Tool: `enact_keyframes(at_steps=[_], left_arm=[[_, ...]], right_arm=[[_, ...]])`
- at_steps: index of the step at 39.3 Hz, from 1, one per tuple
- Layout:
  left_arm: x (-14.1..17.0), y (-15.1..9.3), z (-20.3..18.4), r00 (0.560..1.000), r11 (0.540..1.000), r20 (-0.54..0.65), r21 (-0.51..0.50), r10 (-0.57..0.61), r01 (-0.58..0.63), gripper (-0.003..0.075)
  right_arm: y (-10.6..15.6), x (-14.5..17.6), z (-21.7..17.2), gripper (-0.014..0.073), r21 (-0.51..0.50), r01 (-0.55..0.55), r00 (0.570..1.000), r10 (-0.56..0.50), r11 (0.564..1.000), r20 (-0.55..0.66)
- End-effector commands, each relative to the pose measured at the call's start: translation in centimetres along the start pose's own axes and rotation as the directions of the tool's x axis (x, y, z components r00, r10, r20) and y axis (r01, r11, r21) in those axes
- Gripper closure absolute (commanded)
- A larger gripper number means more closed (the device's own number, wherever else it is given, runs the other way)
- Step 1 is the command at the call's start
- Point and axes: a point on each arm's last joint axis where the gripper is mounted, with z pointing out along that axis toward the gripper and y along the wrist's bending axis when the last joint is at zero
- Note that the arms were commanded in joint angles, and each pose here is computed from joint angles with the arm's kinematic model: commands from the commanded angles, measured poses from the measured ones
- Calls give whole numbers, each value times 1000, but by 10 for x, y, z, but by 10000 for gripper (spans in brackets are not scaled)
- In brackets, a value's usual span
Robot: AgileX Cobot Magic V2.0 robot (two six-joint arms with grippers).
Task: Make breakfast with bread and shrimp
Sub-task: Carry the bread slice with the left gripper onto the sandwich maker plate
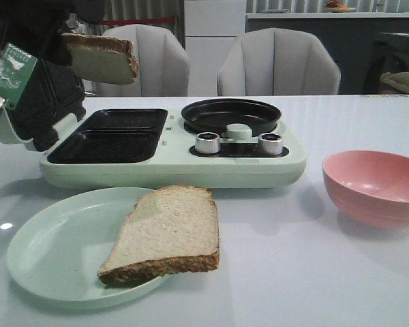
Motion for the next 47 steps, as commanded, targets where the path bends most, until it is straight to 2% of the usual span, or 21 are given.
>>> enact_keyframes(at_steps=[1, 7, 14, 26, 36, 42, 47], left_arm=[[-2, 34, 6, 999, 995, 25, -92, -26, 29, 607], [-5, 43, 31, 997, 995, 71, -94, -38, 45, 607], [0, 41, 56, 998, 996, 49, -83, -34, 38, 606], [3, 27, 89, 1000, 999, 25, -49, -5, 6, 606], [3, 5, 111, 1000, 1000, 11, 9, 0, 0, 602], [3, 0, 114, 1000, 999, 0, 25, -29, 29, 550], [3, 0, 114, 999, 999, 4, 27, -34, 34, 454]], right_arm=[[1, -15, -3, 452, -7, 4, 992, -3, 1000, 125], [1, -15, -3, 452, -7, 4, 992, -3, 1000, 125], [1, -15, -3, 452, -7, 4, 992, -3, 1000, 125], [1, -15, -3, 452, -7, 4, 992, -3, 1000, 125], [1, -15, -3, 452, -7, 4, 992, -3, 1000, 125], [1, -15, -3, 452, -7, 4, 992, -3, 1000, 125], [1, -15, -3, 452, -7, 4, 992, -3, 1000, 125]])
